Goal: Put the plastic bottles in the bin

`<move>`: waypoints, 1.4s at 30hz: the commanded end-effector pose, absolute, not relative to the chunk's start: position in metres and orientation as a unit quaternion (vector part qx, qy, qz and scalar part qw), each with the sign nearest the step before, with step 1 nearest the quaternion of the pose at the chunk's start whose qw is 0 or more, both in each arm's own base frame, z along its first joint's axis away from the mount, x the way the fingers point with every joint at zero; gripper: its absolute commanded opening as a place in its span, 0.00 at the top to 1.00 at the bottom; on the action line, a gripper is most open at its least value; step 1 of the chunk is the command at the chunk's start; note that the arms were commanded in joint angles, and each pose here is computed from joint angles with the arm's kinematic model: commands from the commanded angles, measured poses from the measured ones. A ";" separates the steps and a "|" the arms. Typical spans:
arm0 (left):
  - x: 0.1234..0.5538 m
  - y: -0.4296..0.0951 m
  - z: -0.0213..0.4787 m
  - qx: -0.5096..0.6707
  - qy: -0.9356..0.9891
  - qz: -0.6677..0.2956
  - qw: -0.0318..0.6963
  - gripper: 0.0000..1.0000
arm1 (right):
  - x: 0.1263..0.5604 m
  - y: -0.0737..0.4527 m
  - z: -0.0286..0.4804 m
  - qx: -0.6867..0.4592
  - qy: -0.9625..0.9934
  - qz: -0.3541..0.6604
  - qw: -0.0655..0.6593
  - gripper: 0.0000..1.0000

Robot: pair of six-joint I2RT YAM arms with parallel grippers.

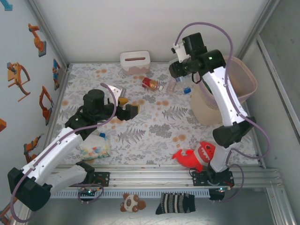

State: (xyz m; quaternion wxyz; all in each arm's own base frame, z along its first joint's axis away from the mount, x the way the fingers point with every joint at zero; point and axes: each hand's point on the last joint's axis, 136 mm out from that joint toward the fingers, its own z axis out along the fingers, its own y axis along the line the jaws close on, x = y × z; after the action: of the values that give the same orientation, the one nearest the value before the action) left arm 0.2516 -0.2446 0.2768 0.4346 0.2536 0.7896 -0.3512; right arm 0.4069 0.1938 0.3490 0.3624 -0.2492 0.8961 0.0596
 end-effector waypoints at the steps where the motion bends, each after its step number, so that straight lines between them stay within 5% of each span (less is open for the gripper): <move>1: 0.249 -0.251 0.279 0.258 0.782 -0.368 0.433 0.18 | 0.400 0.169 0.391 -0.231 0.880 0.024 0.415 0.45; 14: 0.254 -0.259 0.278 0.270 0.778 -0.371 0.429 0.18 | 0.407 0.048 0.467 -0.092 0.847 -0.079 0.518 0.45; 30: 0.259 -0.270 0.280 0.293 0.771 -0.379 0.420 0.18 | 0.434 -0.060 0.385 -0.049 0.876 -0.272 0.396 0.44; 42: 0.259 -0.274 0.286 0.303 0.770 -0.382 0.412 0.18 | 0.443 -0.076 0.297 -0.037 0.917 -0.222 0.330 0.43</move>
State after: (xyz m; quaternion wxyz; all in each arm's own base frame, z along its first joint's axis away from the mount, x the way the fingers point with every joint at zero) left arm 0.2634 -0.2696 0.2761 0.4122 0.2872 0.7798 -0.3736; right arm 0.4338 -0.0764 0.3065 0.3219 -0.0465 0.9140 -0.2427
